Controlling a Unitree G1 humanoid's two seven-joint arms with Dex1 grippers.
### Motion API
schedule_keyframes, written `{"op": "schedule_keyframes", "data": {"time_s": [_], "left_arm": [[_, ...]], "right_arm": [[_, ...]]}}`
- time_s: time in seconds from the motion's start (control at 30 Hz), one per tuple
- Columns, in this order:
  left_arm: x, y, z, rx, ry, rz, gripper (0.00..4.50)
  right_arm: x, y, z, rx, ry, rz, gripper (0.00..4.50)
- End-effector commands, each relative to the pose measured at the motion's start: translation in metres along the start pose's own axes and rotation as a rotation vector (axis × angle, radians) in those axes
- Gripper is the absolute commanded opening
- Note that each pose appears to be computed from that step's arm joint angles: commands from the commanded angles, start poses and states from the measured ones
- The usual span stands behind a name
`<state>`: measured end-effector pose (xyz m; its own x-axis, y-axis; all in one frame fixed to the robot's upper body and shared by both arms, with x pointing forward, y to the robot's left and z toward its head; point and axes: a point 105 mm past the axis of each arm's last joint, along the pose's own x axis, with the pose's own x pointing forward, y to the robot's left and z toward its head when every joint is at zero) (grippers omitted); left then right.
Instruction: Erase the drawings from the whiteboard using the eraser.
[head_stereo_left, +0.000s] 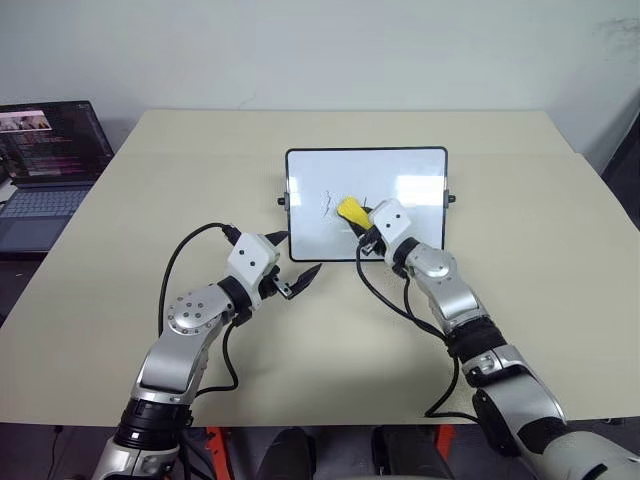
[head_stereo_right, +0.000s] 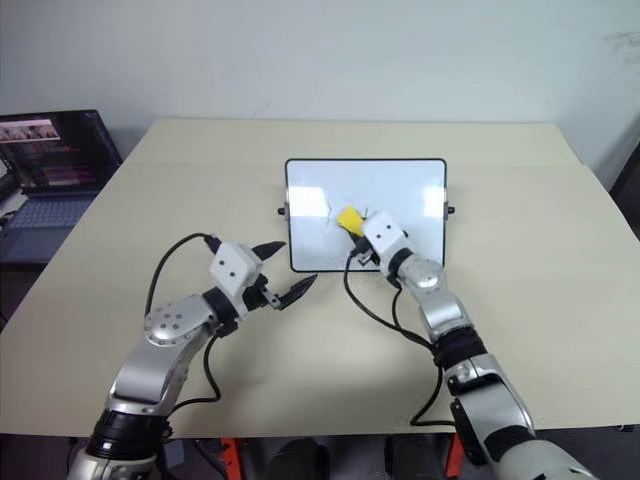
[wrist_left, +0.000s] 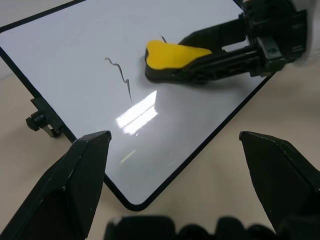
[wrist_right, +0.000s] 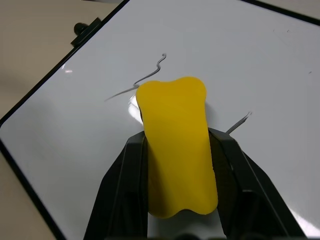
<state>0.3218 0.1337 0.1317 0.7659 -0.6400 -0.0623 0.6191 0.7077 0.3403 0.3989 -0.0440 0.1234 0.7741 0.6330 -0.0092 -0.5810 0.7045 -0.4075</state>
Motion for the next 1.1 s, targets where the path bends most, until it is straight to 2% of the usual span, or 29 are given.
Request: {"op": "schedule_keyframes", "data": {"time_s": [0.03, 0.17, 0.43, 0.6, 0.83, 1.1], "left_arm": [[-0.001, 0.003, 0.014, 0.035, -0.04, 0.012, 4.5], [0.0, 0.003, 0.014, 0.035, -0.043, 0.006, 4.5], [0.003, 0.003, 0.014, 0.038, -0.048, -0.006, 4.5], [0.006, 0.002, 0.015, 0.038, -0.053, -0.016, 4.5], [0.006, 0.003, 0.017, 0.042, -0.057, -0.017, 4.5], [0.004, 0.003, 0.018, 0.041, -0.057, -0.005, 4.5]], "right_arm": [[-0.006, -0.001, -0.001, -0.004, 0.01, 0.01, 1.34], [-0.011, -0.014, 0.007, -0.004, -0.016, -0.037, 1.34], [-0.014, -0.06, 0.045, -0.048, -0.117, -0.203, 1.34], [-0.01, -0.077, 0.048, -0.067, -0.11, -0.271, 1.34], [-0.001, -0.07, 0.025, -0.067, -0.013, -0.234, 1.34], [-0.001, -0.051, 0.015, -0.056, 0.019, -0.166, 1.34]]}}
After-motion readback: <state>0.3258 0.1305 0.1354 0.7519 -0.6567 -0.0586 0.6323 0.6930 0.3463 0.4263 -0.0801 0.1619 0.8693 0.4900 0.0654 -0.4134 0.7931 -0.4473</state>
